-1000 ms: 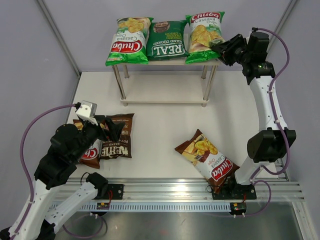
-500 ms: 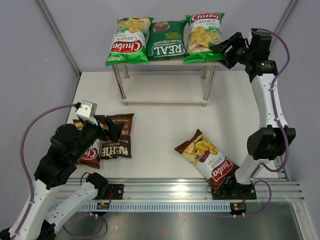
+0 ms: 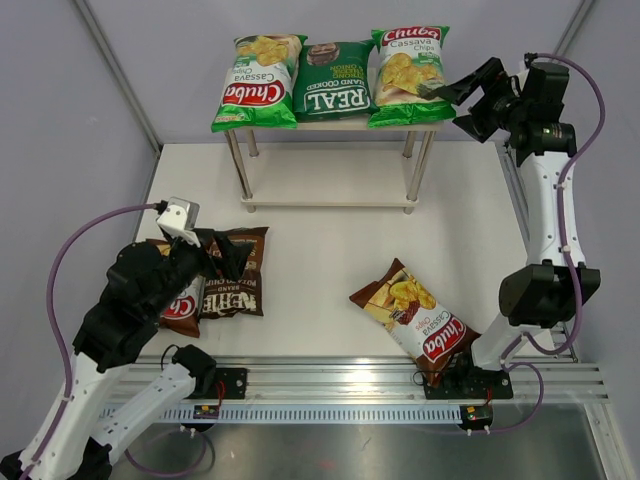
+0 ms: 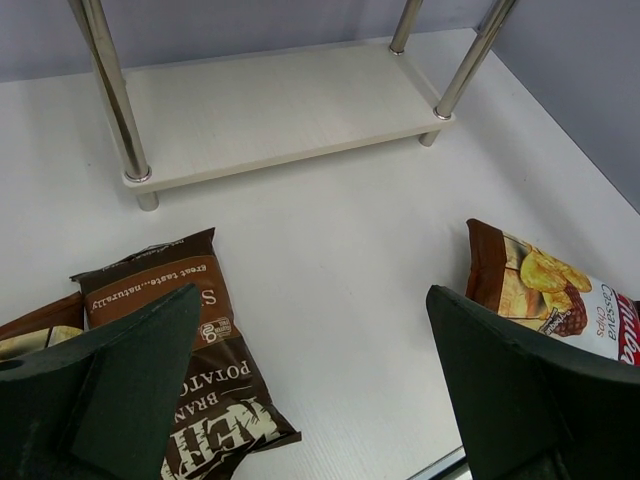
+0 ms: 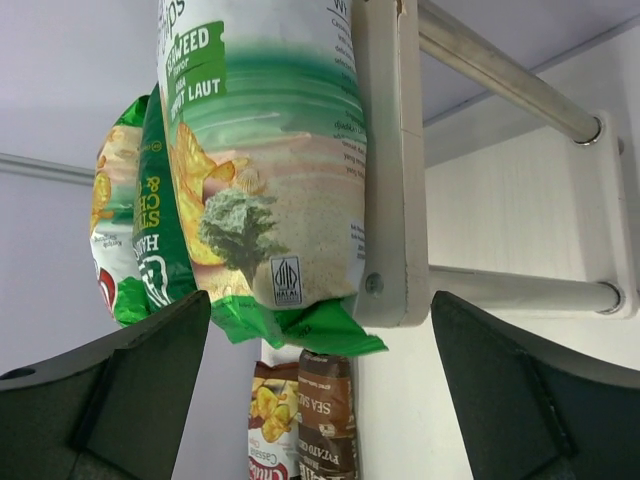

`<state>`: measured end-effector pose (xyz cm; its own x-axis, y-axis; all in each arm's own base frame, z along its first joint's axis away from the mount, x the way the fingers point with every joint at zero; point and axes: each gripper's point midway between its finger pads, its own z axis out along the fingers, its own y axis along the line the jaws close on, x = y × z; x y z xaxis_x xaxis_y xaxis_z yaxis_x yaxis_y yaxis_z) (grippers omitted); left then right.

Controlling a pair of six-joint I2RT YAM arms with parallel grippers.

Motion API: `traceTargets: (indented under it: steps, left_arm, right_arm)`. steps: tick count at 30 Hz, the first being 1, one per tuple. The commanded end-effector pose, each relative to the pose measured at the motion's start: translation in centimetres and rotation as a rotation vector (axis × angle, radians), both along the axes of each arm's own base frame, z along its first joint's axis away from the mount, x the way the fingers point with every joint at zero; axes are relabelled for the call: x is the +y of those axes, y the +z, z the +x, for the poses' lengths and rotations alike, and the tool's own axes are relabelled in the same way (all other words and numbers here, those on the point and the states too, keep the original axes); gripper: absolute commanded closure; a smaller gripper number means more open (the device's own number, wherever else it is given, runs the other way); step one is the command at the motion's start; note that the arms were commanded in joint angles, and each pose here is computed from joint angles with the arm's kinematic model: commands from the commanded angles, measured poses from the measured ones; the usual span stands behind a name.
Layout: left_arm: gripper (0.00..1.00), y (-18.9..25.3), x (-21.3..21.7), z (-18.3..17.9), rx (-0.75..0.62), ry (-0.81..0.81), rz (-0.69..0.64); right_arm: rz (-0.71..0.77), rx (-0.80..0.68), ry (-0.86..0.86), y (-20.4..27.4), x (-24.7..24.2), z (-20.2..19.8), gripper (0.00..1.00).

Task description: Place and organize the chips bags onto the shelf

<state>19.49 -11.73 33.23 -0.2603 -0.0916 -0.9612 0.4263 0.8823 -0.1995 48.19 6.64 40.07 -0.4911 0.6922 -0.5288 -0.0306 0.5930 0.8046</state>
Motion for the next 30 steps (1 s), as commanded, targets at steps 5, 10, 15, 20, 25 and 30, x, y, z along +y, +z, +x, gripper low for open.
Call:
traceTargets:
  steps: [5,10,15,20,25,30]
  left_arm:
    - [0.01,0.9,-0.8,0.6,0.059,0.044,-0.159]
    - [0.01,-3.5,-4.6,1.7,0.226,0.002,-0.385]
    - [0.01,-7.7,-8.8,2.2,0.342,-0.087,-0.525]
    - [0.01,-12.0,-13.8,2.2,0.444,-0.172,-0.589]
    - [0.01,-14.1,-18.0,1.3,0.526,-0.275,-0.674]
    - [0.01,-18.7,-21.8,0.6,0.643,-0.276,-0.624]
  right_arm:
    - [-0.213,-0.087,-0.086,2.3,-2.8,-5.3,0.01]
    - [-0.338,-0.075,-0.264,0.2,-5.7,-11.4,0.01]
    - [-0.267,-0.22,-0.259,-0.8,-3.9,-17.7,0.01]
    - [-0.064,-0.118,-0.125,-7.0,-0.3,-20.7,0.0]
    - [0.052,-0.077,0.068,-9.4,3.3,-24.0,0.01]
    - [0.066,-0.129,0.098,-7.8,4.0,-26.3,0.01]
